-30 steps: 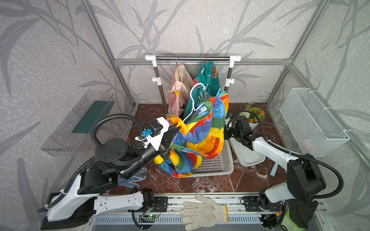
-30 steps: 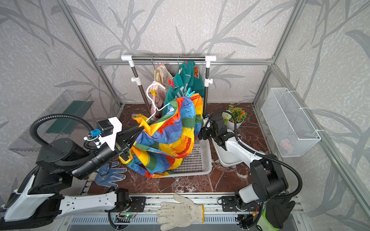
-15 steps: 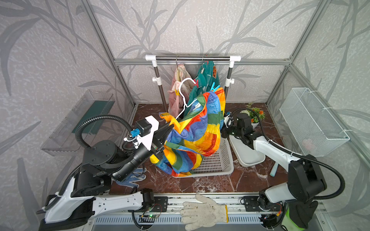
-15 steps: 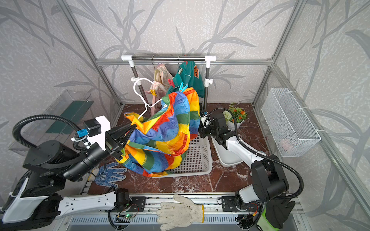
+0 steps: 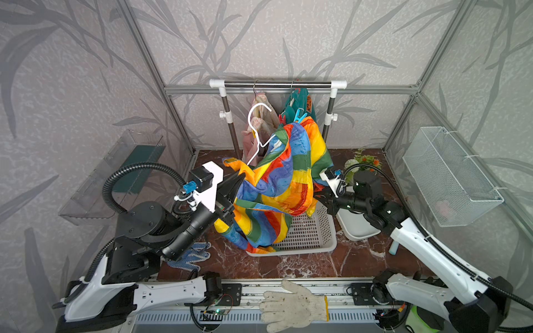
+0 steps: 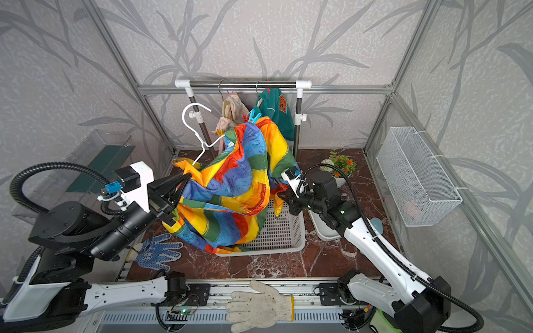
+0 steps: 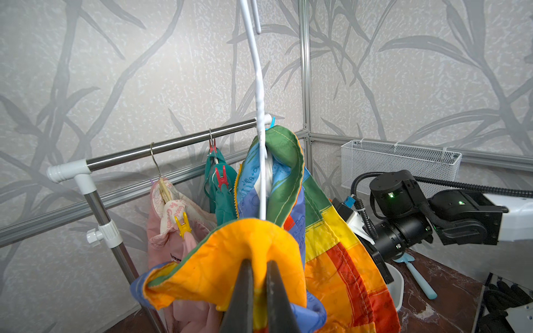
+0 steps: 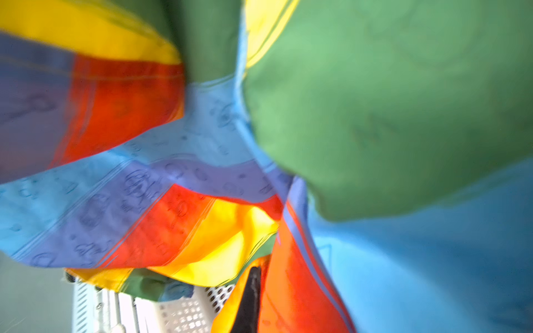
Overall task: Remove the clothespins securing jackets to the hanger
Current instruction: Adjust the jacket in the basket.
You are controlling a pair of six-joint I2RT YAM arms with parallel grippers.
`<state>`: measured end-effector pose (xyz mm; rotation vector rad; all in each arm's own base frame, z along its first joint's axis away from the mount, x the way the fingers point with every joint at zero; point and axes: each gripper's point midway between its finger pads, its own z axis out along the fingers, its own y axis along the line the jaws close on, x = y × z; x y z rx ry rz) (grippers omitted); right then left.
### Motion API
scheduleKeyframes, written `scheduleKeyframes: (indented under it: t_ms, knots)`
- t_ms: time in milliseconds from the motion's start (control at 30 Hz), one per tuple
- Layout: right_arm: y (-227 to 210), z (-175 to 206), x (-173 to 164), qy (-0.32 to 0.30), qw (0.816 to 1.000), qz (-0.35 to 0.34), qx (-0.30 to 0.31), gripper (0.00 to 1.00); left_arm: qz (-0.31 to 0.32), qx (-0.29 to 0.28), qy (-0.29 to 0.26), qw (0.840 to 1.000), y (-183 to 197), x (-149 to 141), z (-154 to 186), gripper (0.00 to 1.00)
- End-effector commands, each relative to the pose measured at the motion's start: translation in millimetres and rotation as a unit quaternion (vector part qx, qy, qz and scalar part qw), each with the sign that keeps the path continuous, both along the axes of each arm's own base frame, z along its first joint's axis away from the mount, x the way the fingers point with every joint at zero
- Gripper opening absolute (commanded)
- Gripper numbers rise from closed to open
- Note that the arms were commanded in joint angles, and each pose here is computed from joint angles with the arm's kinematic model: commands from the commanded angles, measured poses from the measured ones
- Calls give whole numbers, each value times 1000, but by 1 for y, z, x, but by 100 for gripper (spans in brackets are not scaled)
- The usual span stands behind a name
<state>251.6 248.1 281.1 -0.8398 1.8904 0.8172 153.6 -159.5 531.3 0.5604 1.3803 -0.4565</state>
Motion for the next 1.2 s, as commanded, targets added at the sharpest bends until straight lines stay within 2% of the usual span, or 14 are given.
scheduleKeyframes:
  t_ms: [0, 133, 267, 400, 433, 500, 667, 700, 767, 967, 1167]
  knots:
    - [-16, -38, -15, 58, 997, -42, -34, 0, -12, -64, -25, 998, 11, -8, 39, 0]
    - [-41, -81, -18, 78, 990, -104, -58, 0, -93, -59, -20, 994, -13, -25, 44, 0]
    - [-55, -116, -18, 95, 983, -137, -83, 0, -126, -64, -14, 990, -23, -32, 51, 0]
    - [-52, -130, -16, 109, 980, -139, -85, 10, -148, -66, 2, 987, -31, -36, 46, 0]
    - [-53, -130, -16, 111, 980, -141, -85, 19, -153, -70, 8, 986, -30, -38, 45, 0]
    - [-55, -126, -16, 106, 980, -146, -83, 24, -161, -75, 17, 984, -28, -41, 43, 0]
    - [-68, -108, -19, 80, 979, -167, -80, 62, -136, -80, 34, 987, -19, -35, 26, 0]
    - [-70, -105, -20, 78, 979, -171, -80, 66, -127, -77, 38, 988, -21, -31, 19, 0]
    - [-74, -100, -22, 76, 978, -178, -82, 70, -105, -70, 49, 991, -24, -23, 5, 0]
    - [-88, -82, -28, 65, 974, -191, -101, 74, -54, -47, 79, 994, -31, -3, -27, 0]
    - [-112, -62, -26, 26, 963, -254, -85, 83, -26, -12, 99, 995, -39, 9, -51, 0]
